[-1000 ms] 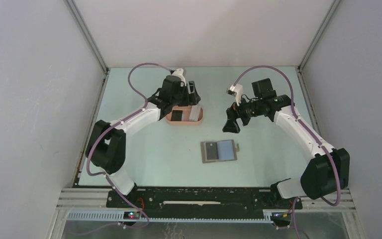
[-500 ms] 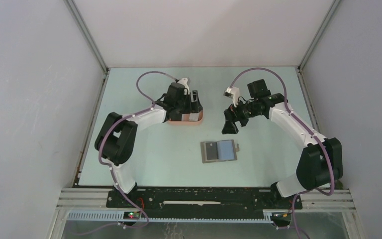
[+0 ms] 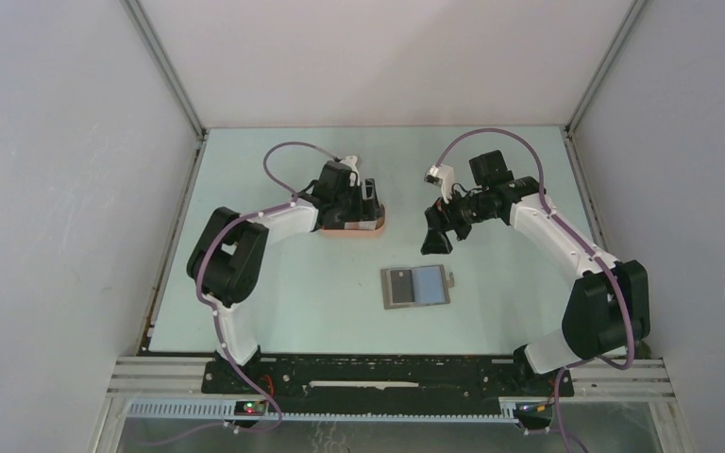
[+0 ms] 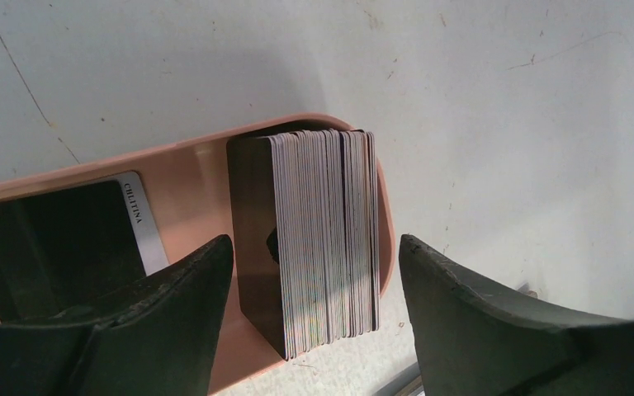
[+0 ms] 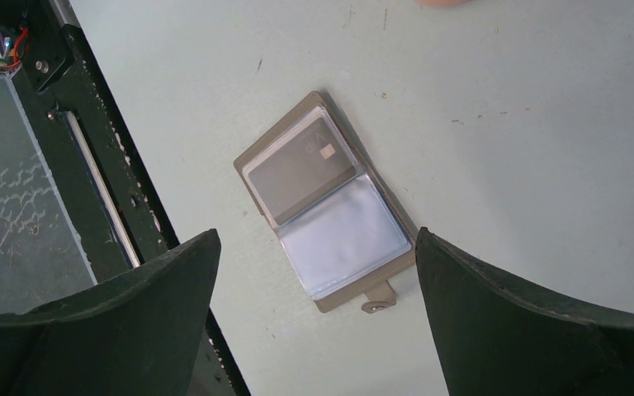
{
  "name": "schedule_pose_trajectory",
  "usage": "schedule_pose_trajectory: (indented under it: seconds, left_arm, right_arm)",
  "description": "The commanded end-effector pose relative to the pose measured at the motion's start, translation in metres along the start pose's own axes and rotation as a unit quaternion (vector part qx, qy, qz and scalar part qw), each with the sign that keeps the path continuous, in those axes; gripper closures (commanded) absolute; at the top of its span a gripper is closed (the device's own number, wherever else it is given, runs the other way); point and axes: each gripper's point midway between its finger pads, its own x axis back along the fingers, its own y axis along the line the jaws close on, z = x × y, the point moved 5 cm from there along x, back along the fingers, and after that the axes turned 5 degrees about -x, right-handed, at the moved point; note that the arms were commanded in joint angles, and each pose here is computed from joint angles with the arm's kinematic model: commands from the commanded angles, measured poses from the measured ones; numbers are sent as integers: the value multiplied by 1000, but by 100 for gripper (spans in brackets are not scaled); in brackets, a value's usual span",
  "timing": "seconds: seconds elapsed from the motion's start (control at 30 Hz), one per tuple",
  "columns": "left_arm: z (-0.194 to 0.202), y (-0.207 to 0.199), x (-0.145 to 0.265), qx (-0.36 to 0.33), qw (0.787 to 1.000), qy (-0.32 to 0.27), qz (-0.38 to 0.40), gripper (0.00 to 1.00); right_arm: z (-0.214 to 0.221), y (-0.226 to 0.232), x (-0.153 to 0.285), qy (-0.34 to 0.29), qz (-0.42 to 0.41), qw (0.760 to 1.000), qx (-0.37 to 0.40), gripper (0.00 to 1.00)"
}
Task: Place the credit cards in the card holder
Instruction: Pick up the credit card from the storage box.
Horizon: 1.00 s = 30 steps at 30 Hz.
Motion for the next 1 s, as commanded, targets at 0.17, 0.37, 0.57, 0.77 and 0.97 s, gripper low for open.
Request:
schedule_pose_trajectory:
  seconds: [0.17,0.37,0.57,0.77,0.97]
  left_arm:
    - [-22,-16,5,-2,999,-19,47,22]
    - [-26,-22,8,-5,997,-32,68,25]
    - [-27,-21,12,-1,996,-42,77,29]
    - [-28,-20,14,3,995,-47,85,33]
    - [-29,-18,16,8,995,-52,85,40]
  right_arm:
    - [-8,1,4,-7,-1,1000,11,3]
    - [-8,1,5,-7,-1,1000,10,4]
    - [-8,1,5,-8,-1,1000,10,4]
    - [-8,0,6,-8,0,1000,9,4]
    - [-8,0,6,-9,-1,1000,8,4]
